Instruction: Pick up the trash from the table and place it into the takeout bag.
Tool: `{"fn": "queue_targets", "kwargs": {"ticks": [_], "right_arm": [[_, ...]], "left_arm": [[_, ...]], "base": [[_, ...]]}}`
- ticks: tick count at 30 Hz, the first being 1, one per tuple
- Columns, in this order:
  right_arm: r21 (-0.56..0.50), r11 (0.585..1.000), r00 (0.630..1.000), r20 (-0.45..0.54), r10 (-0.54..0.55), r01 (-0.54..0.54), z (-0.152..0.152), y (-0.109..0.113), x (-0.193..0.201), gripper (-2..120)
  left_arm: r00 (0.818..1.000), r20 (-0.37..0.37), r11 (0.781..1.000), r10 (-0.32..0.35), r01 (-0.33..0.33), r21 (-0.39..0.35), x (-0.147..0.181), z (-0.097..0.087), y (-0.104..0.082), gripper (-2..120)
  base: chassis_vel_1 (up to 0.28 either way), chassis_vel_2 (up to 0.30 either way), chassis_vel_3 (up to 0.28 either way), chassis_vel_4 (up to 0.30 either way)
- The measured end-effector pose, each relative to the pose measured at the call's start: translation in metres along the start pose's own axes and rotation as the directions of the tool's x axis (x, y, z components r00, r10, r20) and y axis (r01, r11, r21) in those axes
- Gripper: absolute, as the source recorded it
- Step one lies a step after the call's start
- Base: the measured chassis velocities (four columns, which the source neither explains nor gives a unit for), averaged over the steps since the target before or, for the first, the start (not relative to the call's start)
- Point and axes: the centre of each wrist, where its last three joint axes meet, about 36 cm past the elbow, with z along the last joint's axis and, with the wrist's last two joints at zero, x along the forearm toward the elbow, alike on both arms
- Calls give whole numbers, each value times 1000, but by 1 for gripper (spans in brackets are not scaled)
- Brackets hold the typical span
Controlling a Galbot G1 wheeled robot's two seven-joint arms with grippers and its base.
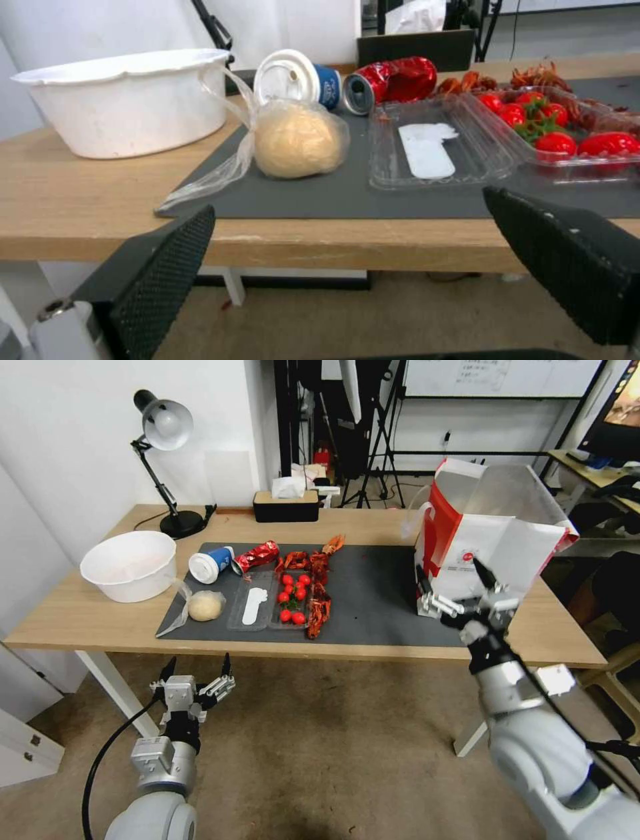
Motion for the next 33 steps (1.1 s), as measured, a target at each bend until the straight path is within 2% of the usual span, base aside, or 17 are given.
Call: {"fn": "queue_targets", "kwargs": {"ticks": [4, 13, 20, 33], "right_arm": [[26, 998, 997, -51, 60, -59, 25, 9, 33, 100], [50, 993, 987, -109, 116, -111, 66, 19, 76, 100], [42, 992, 983, -132, 127, -122, 82, 26, 90, 100], [40, 991, 980, -145, 136, -131, 93, 28, 92, 100]], "left_arm": [[1000, 0, 1000, -2, 2, 0, -1, 0, 1, 100], [1000, 2, 1000, -2, 2, 0, -2, 1, 1, 100], [1000, 1, 1000, -1, 1, -4, -2, 1, 2, 100], [1000, 0, 1000, 3, -3, -7, -3, 3, 3, 100]], "base": [[0, 0, 0, 0], [0, 0, 0, 0], [0, 0, 0, 0], [0, 0, 0, 0]]}}
